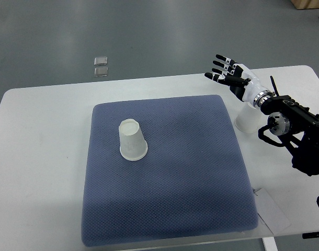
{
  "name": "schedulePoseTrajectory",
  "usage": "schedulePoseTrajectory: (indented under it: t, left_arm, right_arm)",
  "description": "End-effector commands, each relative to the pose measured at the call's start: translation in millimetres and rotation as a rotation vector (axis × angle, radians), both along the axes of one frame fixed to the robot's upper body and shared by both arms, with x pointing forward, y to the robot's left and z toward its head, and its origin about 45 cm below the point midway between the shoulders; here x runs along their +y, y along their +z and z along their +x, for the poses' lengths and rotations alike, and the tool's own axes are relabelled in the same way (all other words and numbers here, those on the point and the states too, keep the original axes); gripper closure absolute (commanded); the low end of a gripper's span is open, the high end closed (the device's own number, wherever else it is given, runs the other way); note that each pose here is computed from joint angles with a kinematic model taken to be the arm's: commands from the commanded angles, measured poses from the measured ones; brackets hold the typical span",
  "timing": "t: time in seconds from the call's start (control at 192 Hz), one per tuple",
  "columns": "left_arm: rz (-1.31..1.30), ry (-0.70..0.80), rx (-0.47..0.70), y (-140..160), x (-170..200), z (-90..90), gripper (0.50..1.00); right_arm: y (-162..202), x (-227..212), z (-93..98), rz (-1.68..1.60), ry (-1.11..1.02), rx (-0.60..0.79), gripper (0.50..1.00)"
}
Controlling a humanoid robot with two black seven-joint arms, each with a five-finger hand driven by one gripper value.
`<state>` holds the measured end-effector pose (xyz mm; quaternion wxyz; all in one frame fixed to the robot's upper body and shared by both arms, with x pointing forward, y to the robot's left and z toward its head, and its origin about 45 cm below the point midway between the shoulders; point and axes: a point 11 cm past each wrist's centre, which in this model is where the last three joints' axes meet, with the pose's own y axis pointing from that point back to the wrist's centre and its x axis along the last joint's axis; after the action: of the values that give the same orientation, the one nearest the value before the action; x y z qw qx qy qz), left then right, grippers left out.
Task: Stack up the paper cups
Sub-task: 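Move the right hand toward the white paper cup beside the mat, then lower the right hand over the cup and wrap fingers around it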
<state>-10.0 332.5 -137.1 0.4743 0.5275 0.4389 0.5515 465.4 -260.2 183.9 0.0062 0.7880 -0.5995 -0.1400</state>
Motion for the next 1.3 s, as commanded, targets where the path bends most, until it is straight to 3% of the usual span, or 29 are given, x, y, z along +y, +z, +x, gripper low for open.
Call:
schedulePoseTrajectory:
  t: [0.0, 0.964, 1.292]
  left_arm:
    - [0.001, -0.001, 0.000, 0.0, 0.5, -0.1, 0.500]
    - [0.000, 0.001, 0.000, 0.0, 0.0, 0.0, 0.500]
    - [0.001, 0.001, 0.000, 0.1, 0.5, 0.0, 0.500]
  right_arm:
    - [-0.1, -1.4, -0.1, 0.000, -0.004, -0.002, 0.583]
    - [33.9, -33.6, 6.0, -0.057, 0.074, -0.091, 0.583]
    - [77.4, -42.7, 1.5, -0.521, 0.308, -0.238, 0.583]
